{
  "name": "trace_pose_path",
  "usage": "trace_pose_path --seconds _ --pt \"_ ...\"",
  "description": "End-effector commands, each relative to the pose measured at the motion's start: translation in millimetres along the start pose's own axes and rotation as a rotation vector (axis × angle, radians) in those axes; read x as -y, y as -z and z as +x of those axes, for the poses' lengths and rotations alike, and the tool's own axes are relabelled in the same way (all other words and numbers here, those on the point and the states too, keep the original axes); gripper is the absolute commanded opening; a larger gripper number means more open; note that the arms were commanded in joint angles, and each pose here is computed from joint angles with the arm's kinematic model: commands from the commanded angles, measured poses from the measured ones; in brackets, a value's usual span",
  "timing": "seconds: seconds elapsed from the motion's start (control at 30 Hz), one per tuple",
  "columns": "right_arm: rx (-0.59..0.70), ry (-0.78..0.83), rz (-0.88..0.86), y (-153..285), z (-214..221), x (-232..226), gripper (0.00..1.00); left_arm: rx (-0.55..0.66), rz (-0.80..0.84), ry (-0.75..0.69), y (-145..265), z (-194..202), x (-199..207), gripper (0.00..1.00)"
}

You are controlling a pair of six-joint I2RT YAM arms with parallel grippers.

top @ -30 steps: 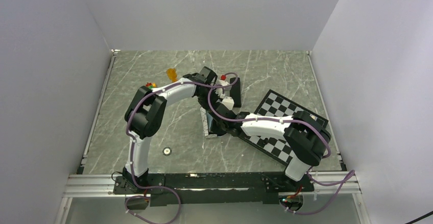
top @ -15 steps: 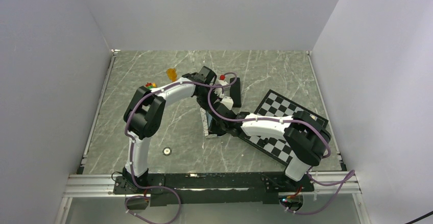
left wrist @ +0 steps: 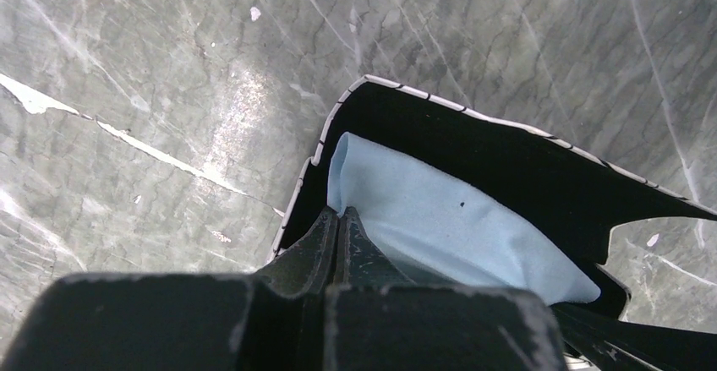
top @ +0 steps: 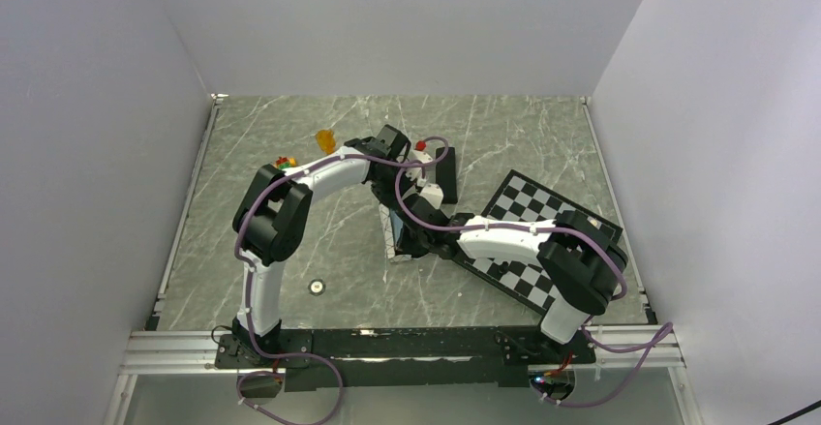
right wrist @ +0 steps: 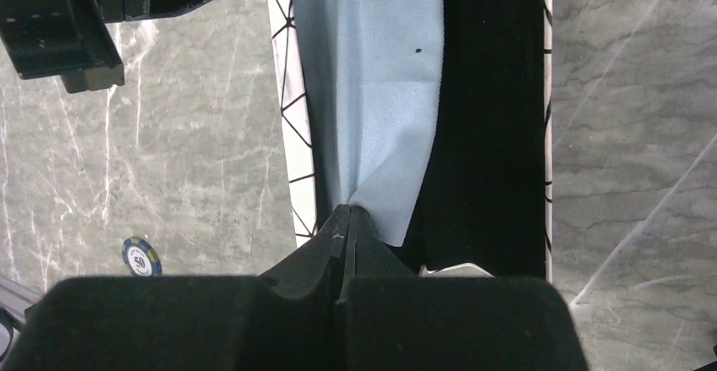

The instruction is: Organize the sunglasses

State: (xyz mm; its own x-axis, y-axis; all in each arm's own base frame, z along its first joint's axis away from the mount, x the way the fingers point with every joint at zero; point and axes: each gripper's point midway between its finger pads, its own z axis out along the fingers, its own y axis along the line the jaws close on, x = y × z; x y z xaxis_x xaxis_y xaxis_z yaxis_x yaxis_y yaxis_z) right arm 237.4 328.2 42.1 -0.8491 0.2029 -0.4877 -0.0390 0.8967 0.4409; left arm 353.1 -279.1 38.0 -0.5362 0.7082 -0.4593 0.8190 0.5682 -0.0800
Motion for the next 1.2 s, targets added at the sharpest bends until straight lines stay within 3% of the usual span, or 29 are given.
trace_pose_path --seconds 0.0,0.4,0.7,1.0,1.17 --pt "-0.009 -0.012 -0.025 5 1 -5 0.00 0.042 -0.083 -0.003 19 -12 -15 0.00" --pt "-0.031 -0.012 -0.017 3 6 -2 0.01 0.047 -0.087 0.010 19 -13 -16 0.09" --pt "-0.016 -0.007 -0.011 7 2 -2 0.18 0.094 -0.066 0.031 28 -25 -9 0.25" --pt "0.040 0.013 0.003 21 -13 0 0.28 0.154 -0.051 0.052 52 -38 -1 0.33" --pt "0.130 0.064 -0.012 38 -37 -6 0.36 0.256 -0.053 0.092 84 -55 8 0.55"
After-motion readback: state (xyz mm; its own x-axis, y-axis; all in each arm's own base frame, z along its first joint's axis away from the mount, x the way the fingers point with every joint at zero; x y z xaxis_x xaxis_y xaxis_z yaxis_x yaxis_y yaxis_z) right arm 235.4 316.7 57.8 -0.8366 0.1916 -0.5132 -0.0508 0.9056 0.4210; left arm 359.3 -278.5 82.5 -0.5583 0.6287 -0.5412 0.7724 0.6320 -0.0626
